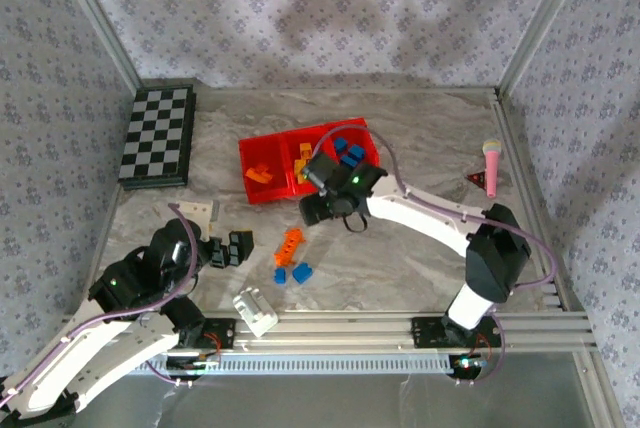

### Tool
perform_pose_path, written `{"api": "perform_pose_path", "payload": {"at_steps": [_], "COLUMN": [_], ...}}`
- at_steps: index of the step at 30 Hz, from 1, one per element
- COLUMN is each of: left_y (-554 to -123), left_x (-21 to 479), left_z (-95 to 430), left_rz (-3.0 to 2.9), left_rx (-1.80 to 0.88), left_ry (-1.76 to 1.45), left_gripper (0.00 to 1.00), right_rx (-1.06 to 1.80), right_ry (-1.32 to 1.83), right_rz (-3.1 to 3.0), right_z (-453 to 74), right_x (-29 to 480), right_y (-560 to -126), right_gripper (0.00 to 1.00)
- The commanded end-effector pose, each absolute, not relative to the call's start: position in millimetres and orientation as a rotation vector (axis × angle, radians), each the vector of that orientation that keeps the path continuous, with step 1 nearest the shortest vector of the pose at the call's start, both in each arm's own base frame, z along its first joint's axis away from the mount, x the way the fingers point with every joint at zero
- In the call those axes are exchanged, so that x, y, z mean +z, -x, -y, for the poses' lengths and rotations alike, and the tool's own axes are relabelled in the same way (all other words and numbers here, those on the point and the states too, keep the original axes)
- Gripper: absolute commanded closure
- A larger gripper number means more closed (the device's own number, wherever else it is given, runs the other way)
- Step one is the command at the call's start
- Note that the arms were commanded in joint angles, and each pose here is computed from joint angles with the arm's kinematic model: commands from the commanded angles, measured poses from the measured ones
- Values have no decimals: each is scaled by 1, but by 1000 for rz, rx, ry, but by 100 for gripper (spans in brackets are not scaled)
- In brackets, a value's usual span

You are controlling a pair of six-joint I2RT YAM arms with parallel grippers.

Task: Sort the legos into containers by color
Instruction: Pick up the lego from the bottom-center of the table.

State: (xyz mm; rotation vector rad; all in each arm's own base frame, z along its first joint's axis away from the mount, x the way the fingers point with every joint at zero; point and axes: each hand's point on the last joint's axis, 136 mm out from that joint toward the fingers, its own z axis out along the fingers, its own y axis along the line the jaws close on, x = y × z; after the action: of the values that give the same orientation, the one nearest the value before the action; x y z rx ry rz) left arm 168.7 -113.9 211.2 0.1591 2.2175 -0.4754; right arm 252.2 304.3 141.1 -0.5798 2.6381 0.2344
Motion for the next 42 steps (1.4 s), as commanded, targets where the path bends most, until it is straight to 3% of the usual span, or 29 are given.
{"api": "perform_pose_path", "payload": {"at_steps": [1, 9, 16, 23, 42], "left_y": [-167, -166, -165, -165, -166], "left_x": [212, 213, 213, 213, 213], "left_z": [115, 115, 115, 116, 115], "left_rz": [-2216, -2212, -2211, -2210, -2212], "left_rx": [-482, -488, -495, -499, -493], "left_ry": [-174, -172, -173, -175, -173], "left_gripper": [0, 0, 0, 0, 0], "right_rx": [176, 131, 67, 2, -62], "right_ry": [559, 720, 837, 890, 1003], "right_rz": [-2655, -2707, -2752, -2760, -2797], "right_z": [-300, -325, -338, -351, -361], "right_x": [138, 107, 85, 73, 40], "right_y": [-225, -167, -141, -133, -131], "right_gripper": [12, 8, 5, 0, 10]}}
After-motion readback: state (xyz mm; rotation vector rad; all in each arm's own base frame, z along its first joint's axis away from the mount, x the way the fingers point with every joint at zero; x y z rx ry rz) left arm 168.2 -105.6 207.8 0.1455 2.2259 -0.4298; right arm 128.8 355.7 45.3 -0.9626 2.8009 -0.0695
